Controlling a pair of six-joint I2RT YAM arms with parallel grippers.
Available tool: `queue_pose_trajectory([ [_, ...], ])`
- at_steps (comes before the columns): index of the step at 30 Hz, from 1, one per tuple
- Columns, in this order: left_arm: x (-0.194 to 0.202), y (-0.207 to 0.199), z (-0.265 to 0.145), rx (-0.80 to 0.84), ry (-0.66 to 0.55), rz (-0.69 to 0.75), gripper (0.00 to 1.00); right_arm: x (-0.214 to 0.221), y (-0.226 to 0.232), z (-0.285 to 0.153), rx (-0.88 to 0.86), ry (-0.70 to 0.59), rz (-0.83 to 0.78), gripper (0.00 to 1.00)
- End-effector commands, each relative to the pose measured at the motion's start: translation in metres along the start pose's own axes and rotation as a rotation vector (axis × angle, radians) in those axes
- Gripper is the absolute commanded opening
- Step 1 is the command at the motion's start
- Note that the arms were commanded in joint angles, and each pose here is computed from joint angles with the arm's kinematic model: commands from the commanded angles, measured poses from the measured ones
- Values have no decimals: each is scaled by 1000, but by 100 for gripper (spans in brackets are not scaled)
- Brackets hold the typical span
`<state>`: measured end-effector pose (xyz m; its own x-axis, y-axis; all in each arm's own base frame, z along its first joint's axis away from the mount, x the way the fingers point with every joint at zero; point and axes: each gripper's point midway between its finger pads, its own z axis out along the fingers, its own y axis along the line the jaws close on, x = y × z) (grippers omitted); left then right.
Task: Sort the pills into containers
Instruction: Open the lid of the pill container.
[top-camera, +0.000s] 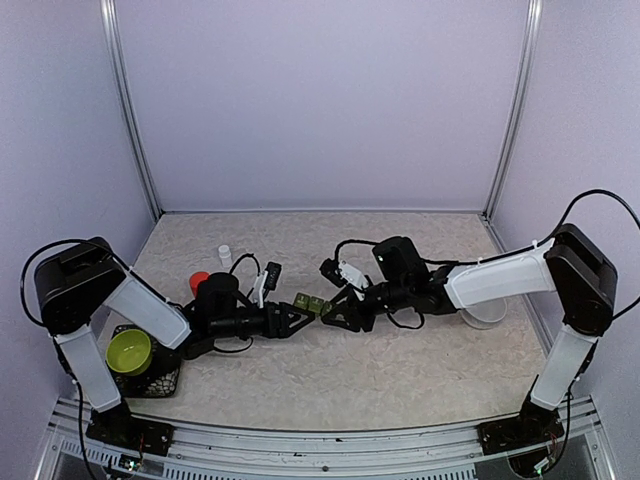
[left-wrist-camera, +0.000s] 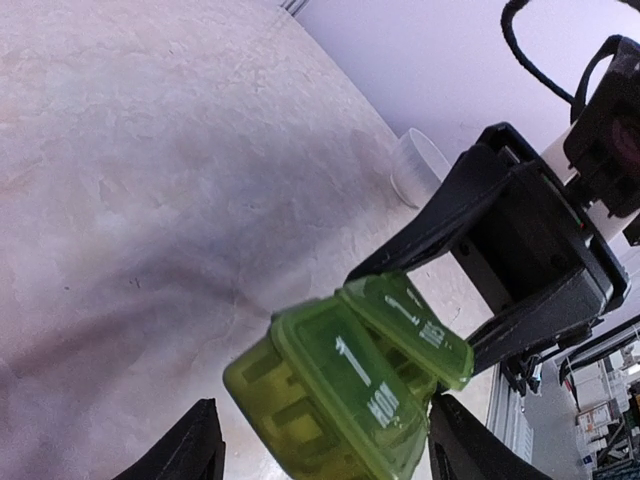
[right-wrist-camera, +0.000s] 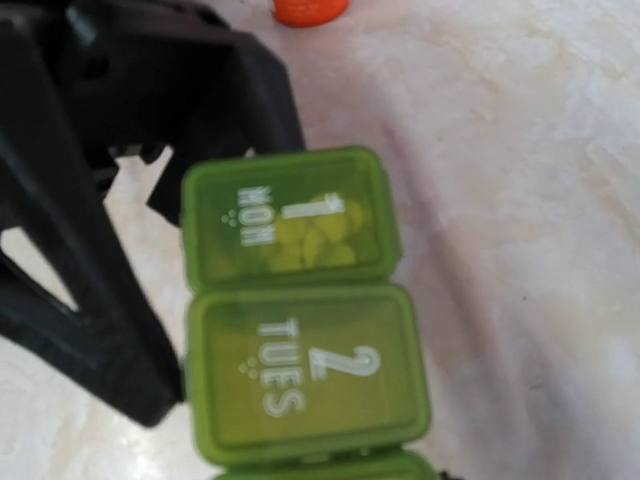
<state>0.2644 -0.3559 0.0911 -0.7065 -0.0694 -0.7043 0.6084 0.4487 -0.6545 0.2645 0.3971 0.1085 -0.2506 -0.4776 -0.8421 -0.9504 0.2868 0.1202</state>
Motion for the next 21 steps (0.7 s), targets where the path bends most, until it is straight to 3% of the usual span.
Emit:
queue_pose_trajectory([
  [1, -27, -12, -1, -12, -98, 16, 68, -18, 14, -1, -26, -48, -18, 39],
  [21, -46, -15, 2, -121, -110, 28, 70, -11, 29, 5, -19, -6, -100, 39],
])
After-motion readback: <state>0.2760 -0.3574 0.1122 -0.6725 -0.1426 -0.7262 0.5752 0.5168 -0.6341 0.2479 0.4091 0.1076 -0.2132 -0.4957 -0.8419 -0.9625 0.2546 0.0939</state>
